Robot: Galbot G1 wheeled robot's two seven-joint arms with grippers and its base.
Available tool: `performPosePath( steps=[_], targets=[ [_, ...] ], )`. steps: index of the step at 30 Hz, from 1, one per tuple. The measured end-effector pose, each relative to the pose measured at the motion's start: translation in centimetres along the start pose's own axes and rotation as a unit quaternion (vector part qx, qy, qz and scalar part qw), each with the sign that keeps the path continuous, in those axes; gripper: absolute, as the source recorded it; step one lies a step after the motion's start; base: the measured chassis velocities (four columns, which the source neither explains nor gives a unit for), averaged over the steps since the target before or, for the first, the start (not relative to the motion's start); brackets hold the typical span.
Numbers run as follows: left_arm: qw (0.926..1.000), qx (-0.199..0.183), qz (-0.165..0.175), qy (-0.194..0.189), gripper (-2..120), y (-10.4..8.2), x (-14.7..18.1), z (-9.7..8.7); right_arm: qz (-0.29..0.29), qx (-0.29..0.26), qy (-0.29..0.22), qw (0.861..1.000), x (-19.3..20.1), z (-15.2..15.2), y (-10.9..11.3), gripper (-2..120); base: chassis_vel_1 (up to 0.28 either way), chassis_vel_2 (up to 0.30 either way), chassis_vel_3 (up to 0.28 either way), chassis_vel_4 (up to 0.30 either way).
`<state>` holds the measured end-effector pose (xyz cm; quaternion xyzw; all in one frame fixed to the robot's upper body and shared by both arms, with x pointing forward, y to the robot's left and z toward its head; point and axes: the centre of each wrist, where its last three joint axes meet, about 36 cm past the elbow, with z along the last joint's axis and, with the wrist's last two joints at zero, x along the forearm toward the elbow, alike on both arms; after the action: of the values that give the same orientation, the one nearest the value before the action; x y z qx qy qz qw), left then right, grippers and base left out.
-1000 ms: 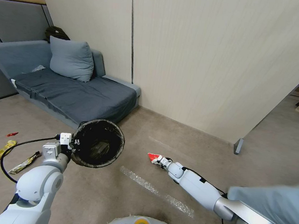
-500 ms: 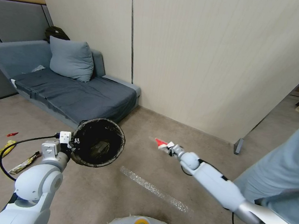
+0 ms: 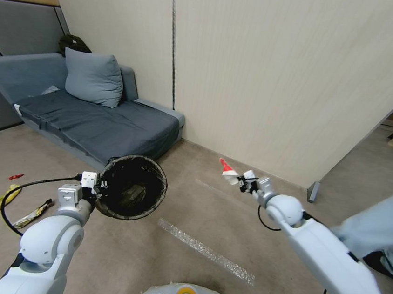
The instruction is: Pick up the trash bin, then pick up the garbage from the floor and place it into the trash bin.
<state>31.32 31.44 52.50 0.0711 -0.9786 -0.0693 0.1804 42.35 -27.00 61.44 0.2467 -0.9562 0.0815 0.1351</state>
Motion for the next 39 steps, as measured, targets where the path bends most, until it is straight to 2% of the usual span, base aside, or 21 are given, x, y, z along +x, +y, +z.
performPosePath(
  steps=[2,3,6,7,9,11,13,15,17,18,21,25,29,31,33,39],
  targets=[
    [1.0,0.0,0.001,0.001,1,0.0,-0.1,0.1,-0.042,-0.02,-0.02,0.999,0.3,-2.7,1.2,0,0.0,0.0,0.0,0.0],
    [1.0,0.0,0.001,0.001,1,0.0,-0.1,0.1,-0.042,-0.02,-0.02,0.999,0.3,-2.7,1.2,0,0.0,0.0,0.0,0.0],
    [1.0,0.001,0.0,0.005,1,0.0,-0.3,0.3,-0.132,-0.057,-0.022,0.989,-1.2,-5.8,4.4,0,0.0,0.0,0.0,0.0],
    [1.0,0.001,0.0,0.005,1,0.0,-0.3,0.3,-0.132,-0.057,-0.022,0.989,-1.2,-5.8,4.4,0,0.0,0.0,0.0,0.0],
    [1.0,0.003,-0.001,0.006,1,0.0,-0.4,0.4,-0.177,-0.053,-0.013,0.983,-3.1,-7.1,6.7,0,0.0,0.0,0.0,0.0],
    [1.0,0.003,-0.001,0.007,1,0.0,-0.4,0.4,-0.187,-0.048,-0.013,0.981,-3.6,-7.6,7.3,0,0.0,0.0,0.0,0.0],
    [0.9999,0.004,-0.003,0.009,1,0.1,-0.6,0.6,-0.216,-0.032,-0.002,0.976,-5.6,-8.6,9.6,0,0.0,0.0,0.0,0.0],
    [0.9999,0.005,-0.004,0.01,1,0.1,-0.6,0.6,-0.224,-0.028,0.005,0.974,-6.2,-8.7,10.4,0,0.0,0.0,0.0,0.0],
    [0.9999,0.005,-0.007,0.013,1,0.2,-0.7,0.8,-0.238,-0.028,0.019,0.971,-7.4,-9.0,12.0,0,0.0,0.0,0.0,0.0],
    [0.9999,0.005,-0.007,0.013,1,0.2,-0.7,0.8,-0.238,-0.028,0.019,0.971,-7.4,-9.0,12.0,0,0.0,0.0,0.0,0.0],
    [0.9998,0.006,-0.01,0.017,1,0.3,-0.9,1.1,-0.257,-0.031,0.051,0.964,-9.2,-8.8,14.8,0,0.0,0.0,0.0,0.0],
    [0.9998,0.007,-0.01,0.017,1,0.2,-0.9,1.1,-0.264,-0.031,0.069,0.962,-10.6,-8.3,16.5,0,0.0,0.0,0.0,0.0],
    [0.9998,0.006,-0.012,0.016,1,0.4,-0.8,1.0,-0.267,-0.033,0.098,0.958,-13.3,-6.7,18.8,0,0.0,0.0,0.0,0.0],
    [0.9998,0.006,-0.013,0.016,1,0.5,-0.8,1.0,-0.266,-0.032,0.1,0.958,-13.4,-6.5,19.0,0,0.0,0.0,0.0,0.0],
    [0.9998,0.005,-0.015,0.015,1,0.7,-0.7,1.0,-0.264,-0.03,0.117,0.957,-14.7,-4.7,20.2,0,0.0,0.0,0.0,0.0],
    [0.9997,0.007,-0.016,0.016,1,0.7,-0.8,1.0,-0.266,-0.033,0.135,0.954,-15.7,-2.6,21.6,0,0.0,0.0,0.0,0.0]
  ],
)
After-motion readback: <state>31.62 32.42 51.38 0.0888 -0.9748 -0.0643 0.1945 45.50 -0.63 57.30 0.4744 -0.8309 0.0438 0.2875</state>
